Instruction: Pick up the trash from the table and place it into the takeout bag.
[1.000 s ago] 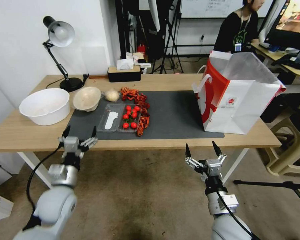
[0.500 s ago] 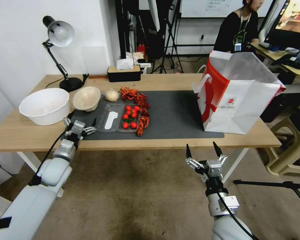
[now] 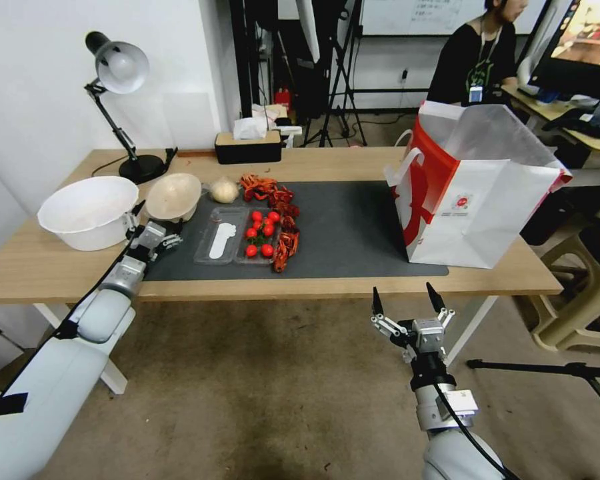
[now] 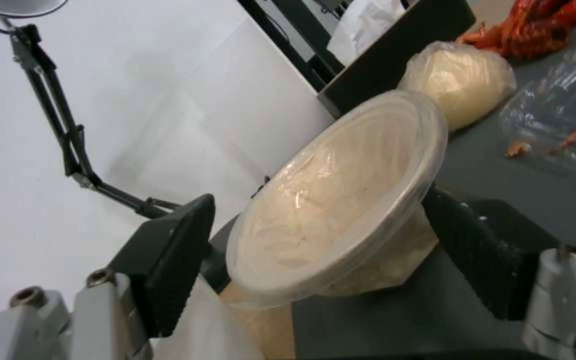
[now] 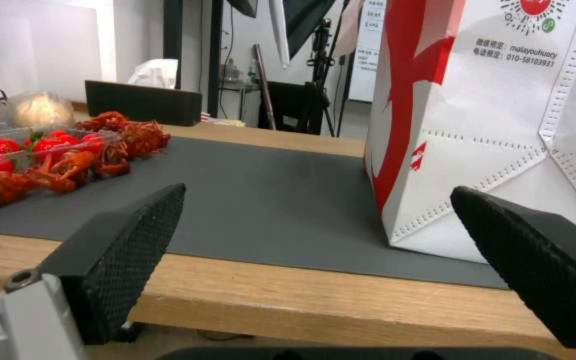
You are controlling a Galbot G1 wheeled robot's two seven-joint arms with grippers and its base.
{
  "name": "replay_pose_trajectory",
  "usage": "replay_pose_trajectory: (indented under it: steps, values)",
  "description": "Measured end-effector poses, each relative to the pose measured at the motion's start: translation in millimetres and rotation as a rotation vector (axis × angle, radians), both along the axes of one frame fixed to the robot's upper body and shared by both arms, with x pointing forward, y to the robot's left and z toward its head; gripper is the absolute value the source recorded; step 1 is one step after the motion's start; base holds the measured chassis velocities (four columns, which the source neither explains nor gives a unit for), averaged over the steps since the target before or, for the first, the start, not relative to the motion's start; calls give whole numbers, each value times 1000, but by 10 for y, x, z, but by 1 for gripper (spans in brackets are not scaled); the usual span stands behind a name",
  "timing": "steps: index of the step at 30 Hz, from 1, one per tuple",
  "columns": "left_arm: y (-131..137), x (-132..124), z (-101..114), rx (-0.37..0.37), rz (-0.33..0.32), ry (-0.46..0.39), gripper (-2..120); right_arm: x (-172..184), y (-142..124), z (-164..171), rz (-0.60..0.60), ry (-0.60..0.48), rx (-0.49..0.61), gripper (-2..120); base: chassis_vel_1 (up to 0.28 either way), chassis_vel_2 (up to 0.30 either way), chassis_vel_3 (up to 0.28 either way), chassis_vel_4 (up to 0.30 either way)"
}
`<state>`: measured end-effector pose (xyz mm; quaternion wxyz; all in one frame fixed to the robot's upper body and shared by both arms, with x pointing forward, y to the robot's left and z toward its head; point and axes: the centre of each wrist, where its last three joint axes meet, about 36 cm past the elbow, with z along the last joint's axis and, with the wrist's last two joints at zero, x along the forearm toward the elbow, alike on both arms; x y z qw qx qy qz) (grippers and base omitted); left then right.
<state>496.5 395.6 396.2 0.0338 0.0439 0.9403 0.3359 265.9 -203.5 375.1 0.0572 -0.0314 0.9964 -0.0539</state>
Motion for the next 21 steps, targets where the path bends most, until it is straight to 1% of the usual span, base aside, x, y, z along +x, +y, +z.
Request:
replay_pose_trajectory:
  steps: [2,4,7,13,14,15,17,18,19,21]
  values:
    - [46,16,13,21,-9,9,77,2,-1,1,0,-1,0,100,0,0,0,0]
    - [63,22,14,31,-14,14,77,7,-2,4,0,-2,-1,100,0,0,0,0]
    - [118,32,7,65,-33,29,78,22,-1,7,0,-6,-1,100,0,0,0,0]
    - [129,54,0,82,-44,35,77,27,7,0,0,-5,1,100,0,0,0,0]
    - [130,67,3,86,-47,36,72,28,6,-4,0,-4,0,100,0,0,0,0]
    - [130,67,3,86,-47,36,72,28,6,-4,0,-4,0,100,0,0,0,0]
    - [136,91,15,91,-53,36,62,28,5,-7,-1,-4,0,100,0,0,0,0]
    - [136,91,15,91,-53,36,62,28,5,-7,-1,-4,0,100,0,0,0,0]
    - [146,106,22,96,-56,38,55,28,6,-9,-1,-3,0,100,0,0,0,0]
    - [163,126,40,104,-64,40,45,30,7,-10,-2,-3,1,100,0,0,0,0]
